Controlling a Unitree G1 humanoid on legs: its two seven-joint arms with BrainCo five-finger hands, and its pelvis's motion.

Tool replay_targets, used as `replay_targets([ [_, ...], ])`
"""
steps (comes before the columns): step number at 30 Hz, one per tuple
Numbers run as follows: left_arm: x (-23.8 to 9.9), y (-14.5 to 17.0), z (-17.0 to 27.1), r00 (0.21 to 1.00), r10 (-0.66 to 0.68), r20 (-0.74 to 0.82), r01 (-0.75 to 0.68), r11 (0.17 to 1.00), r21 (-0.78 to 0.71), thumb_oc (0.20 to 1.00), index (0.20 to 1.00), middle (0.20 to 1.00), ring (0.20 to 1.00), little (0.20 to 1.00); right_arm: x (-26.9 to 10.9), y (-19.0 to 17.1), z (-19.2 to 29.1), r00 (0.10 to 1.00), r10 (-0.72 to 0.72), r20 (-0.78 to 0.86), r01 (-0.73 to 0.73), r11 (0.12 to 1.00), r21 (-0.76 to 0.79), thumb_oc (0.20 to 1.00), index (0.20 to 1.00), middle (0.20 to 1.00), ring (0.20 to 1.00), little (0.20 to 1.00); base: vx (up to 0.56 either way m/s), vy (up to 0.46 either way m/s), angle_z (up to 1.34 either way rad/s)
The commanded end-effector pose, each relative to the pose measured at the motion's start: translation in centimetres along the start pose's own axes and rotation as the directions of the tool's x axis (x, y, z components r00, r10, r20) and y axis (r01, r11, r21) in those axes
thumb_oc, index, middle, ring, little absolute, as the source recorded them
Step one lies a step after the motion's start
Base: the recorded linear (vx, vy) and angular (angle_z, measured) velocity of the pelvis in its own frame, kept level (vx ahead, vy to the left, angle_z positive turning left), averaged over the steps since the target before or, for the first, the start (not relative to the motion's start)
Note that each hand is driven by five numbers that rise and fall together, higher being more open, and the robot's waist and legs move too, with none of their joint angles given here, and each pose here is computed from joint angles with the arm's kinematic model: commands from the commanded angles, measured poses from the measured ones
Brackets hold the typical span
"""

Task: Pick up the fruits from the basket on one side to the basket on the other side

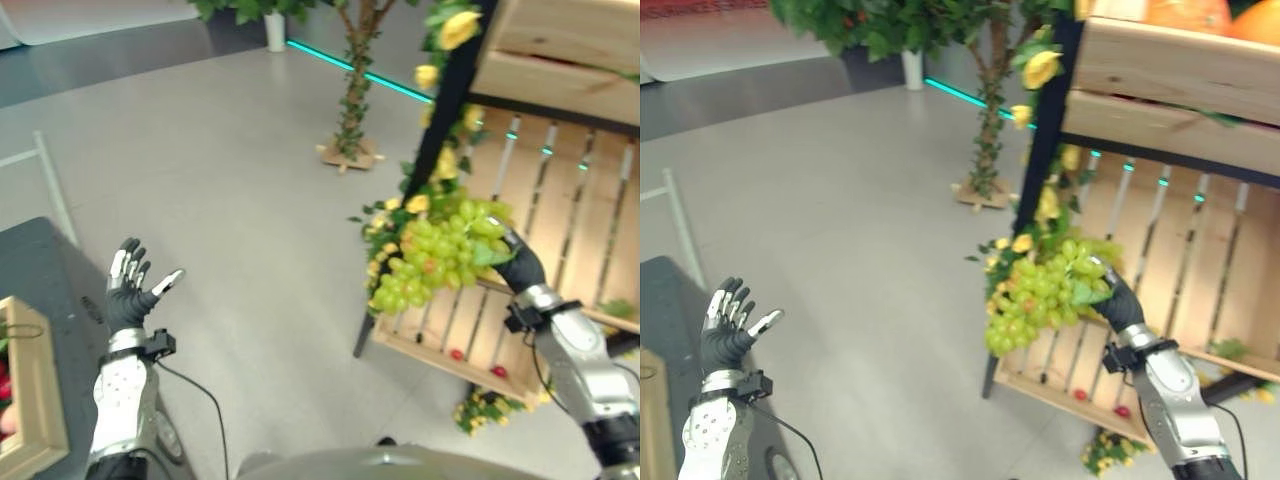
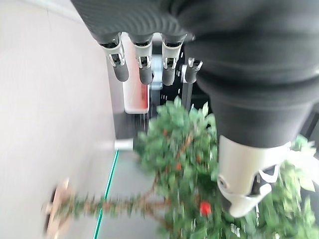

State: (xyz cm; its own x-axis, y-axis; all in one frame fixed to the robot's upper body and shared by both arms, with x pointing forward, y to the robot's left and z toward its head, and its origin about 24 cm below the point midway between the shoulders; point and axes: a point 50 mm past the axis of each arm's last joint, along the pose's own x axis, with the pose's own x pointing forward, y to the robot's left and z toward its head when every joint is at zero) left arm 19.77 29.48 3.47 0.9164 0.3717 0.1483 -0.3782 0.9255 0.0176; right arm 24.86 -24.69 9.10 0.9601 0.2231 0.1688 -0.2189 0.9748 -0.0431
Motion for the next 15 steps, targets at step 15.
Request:
replay_targets([
  [15, 2.1, 0.7, 6.3, 0.951, -0.005, 0.309, -0.001, 1.0, 0.018, 1.0, 1.0, 1.0, 1.0, 1.0, 2.7, -1.4, 2.8, 0.975, -0.107, 0.195, 0.109, 0.994, 0.004, 0.2, 0.2, 0.2, 0.2, 0.2, 0.02, 0.104, -0.42],
])
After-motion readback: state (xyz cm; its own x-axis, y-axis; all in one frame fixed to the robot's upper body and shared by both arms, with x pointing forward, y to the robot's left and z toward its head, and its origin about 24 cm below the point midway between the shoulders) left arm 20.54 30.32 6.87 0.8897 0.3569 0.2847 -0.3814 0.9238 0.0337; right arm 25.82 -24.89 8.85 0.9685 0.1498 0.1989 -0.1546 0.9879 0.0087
